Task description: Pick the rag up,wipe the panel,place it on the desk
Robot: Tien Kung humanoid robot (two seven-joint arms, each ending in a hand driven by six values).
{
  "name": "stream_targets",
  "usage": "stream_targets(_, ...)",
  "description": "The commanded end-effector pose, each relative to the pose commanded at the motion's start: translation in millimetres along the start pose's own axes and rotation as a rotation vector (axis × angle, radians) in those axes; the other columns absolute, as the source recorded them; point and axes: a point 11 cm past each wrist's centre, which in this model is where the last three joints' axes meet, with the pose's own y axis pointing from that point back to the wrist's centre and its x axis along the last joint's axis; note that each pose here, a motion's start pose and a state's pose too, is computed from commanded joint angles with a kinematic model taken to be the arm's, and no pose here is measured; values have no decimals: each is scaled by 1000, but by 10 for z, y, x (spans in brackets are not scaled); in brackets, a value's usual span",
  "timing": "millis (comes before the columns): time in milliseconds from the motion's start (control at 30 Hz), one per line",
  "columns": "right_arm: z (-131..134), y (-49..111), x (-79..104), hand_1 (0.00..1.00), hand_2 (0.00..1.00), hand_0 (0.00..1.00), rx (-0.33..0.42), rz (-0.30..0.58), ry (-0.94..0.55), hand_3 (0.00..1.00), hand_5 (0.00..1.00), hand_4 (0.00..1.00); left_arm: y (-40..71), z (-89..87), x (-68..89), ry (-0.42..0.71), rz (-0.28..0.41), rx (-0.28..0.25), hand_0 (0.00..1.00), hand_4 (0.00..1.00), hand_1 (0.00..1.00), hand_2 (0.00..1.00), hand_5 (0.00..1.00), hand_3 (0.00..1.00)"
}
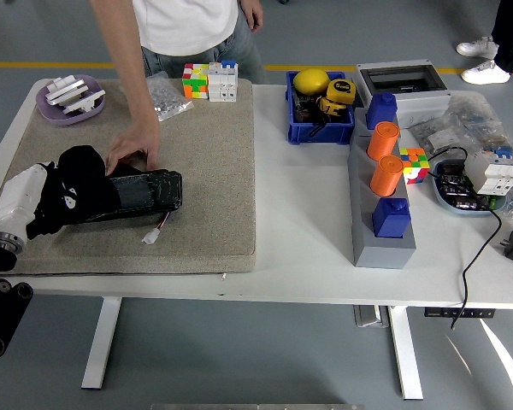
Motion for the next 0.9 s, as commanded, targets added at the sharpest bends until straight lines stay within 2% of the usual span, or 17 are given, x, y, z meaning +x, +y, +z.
stream_targets(233,1,0,1,628,678,772,1,0,0,611,565,998,21,-132,77,1,24,35,261,2,208,546,2,396)
stream_targets(500,2,0,-4,628,678,772,2,-2,0,611,566,998,25,-188,151,4,47,50,261,2,208,543,2,395)
stream_targets(900,1,0,-10,629,678,772,7,-6,0,612,566,998,27,-159,100,10,40,45,260,2,209,539,2,394)
